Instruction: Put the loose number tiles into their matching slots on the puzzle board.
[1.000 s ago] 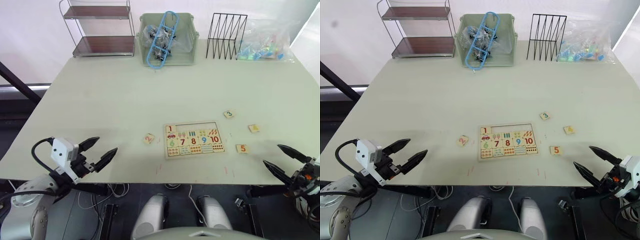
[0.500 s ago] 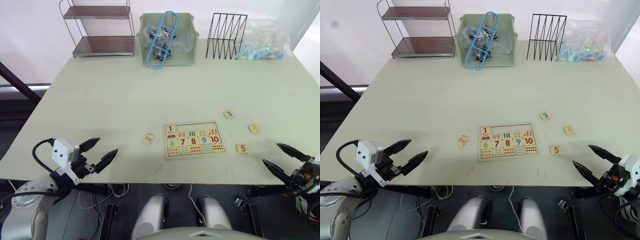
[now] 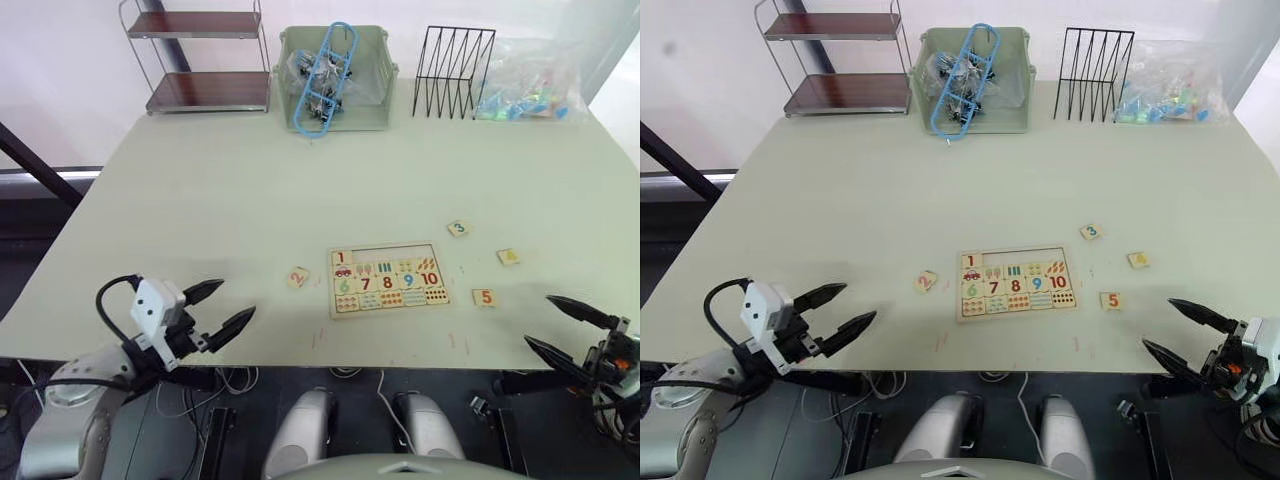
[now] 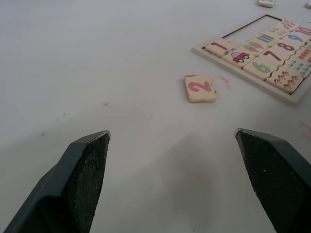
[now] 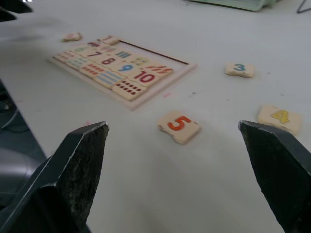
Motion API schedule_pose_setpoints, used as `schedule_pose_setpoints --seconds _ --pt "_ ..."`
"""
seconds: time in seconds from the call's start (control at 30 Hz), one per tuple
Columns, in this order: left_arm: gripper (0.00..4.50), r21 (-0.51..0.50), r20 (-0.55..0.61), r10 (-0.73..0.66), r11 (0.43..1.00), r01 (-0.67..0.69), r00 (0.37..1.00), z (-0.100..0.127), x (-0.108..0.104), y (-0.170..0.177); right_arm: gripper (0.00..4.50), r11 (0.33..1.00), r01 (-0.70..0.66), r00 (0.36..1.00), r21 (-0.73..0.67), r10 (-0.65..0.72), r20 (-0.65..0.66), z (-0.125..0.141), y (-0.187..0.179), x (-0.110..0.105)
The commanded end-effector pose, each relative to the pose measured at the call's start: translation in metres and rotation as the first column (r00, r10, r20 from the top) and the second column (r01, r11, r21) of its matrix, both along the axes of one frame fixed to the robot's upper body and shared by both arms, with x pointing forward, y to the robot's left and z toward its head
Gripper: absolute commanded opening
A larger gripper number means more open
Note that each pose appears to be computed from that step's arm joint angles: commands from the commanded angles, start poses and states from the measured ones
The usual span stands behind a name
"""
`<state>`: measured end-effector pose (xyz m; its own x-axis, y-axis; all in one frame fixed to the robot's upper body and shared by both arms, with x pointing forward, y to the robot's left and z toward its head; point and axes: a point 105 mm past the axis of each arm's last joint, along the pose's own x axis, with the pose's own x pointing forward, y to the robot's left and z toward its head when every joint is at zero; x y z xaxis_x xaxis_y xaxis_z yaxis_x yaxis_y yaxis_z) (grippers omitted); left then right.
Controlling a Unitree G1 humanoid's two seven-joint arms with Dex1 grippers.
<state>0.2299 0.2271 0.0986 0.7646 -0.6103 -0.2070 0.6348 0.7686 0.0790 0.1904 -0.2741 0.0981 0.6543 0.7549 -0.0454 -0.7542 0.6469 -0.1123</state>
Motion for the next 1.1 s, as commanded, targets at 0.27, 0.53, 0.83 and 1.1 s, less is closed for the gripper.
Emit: schedule_pose_setpoints --seconds 0.27,0.53,0.83,1.1 --pt "4.36 0.005 0.006 -0.079 0.997 0.079 0.997 0.012 0.019 -0.037 4.50 0.994 -0.108 0.993 0.001 0.108 0.040 0.016 0.018 -0.015" --pt "4.36 -0.003 -0.037 -0.020 1.000 0.020 0.999 0.010 0.032 -0.065 4.50 0.992 -0.122 0.990 0.014 0.121 0.075 0.019 0.034 -0.019" --pt "4.36 0.081 -0.099 0.070 0.995 -0.062 0.993 0.005 0.050 -0.069 4.50 0.993 -0.112 0.988 0.037 0.108 0.115 0.023 0.052 -0.021" --pt "4.36 0.127 -0.137 0.058 0.991 -0.040 0.989 -0.004 0.052 -0.068 4.50 0.993 -0.109 0.987 0.041 0.103 0.127 0.027 0.057 -0.018"
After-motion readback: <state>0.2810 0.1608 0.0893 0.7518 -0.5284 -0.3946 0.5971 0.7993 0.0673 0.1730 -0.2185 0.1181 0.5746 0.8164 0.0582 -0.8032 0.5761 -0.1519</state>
